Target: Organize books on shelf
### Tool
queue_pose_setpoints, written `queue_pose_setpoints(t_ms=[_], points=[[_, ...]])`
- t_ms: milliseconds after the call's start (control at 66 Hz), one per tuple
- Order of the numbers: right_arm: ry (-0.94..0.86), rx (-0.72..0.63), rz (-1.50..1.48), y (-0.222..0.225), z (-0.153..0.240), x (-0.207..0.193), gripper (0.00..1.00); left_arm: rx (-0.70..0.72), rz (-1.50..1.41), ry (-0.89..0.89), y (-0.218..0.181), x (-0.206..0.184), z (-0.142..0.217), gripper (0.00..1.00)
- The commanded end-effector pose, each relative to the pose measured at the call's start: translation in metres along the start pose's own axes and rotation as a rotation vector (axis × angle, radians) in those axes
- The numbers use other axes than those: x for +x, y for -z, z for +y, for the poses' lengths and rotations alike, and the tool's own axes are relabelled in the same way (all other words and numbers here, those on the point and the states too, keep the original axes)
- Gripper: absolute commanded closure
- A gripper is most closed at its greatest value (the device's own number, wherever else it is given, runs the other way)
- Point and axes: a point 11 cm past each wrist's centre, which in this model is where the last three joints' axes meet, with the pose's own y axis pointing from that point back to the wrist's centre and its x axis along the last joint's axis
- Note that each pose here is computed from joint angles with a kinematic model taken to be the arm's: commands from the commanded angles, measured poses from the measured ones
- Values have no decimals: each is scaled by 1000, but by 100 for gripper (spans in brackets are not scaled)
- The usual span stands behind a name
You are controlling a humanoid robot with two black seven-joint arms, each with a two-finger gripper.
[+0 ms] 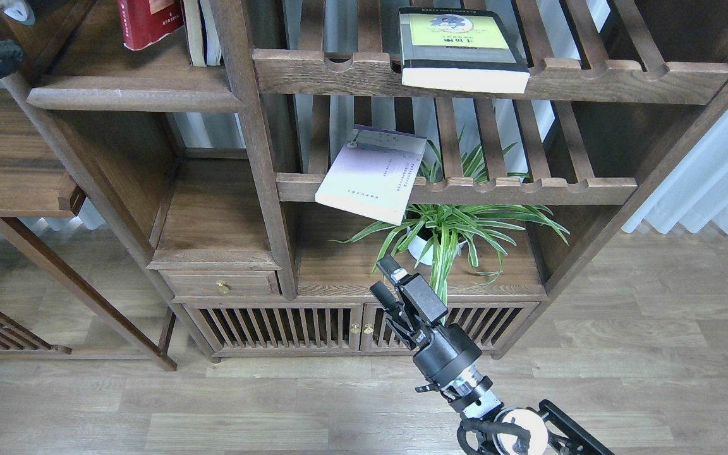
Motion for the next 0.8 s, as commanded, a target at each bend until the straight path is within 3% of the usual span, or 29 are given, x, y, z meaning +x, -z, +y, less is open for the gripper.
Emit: queue_pose_setpoints(t_ms=[0,545,788], points=[[0,0,0,0,0,0,0,3,-15,-8,-1,2,1,0],[7,5,1,1,-1,-2,0,-38,10,-11,-11,-5,-1,0],[6,10,2,3,0,-2,0,-79,32,27,-18,-1,33,0]])
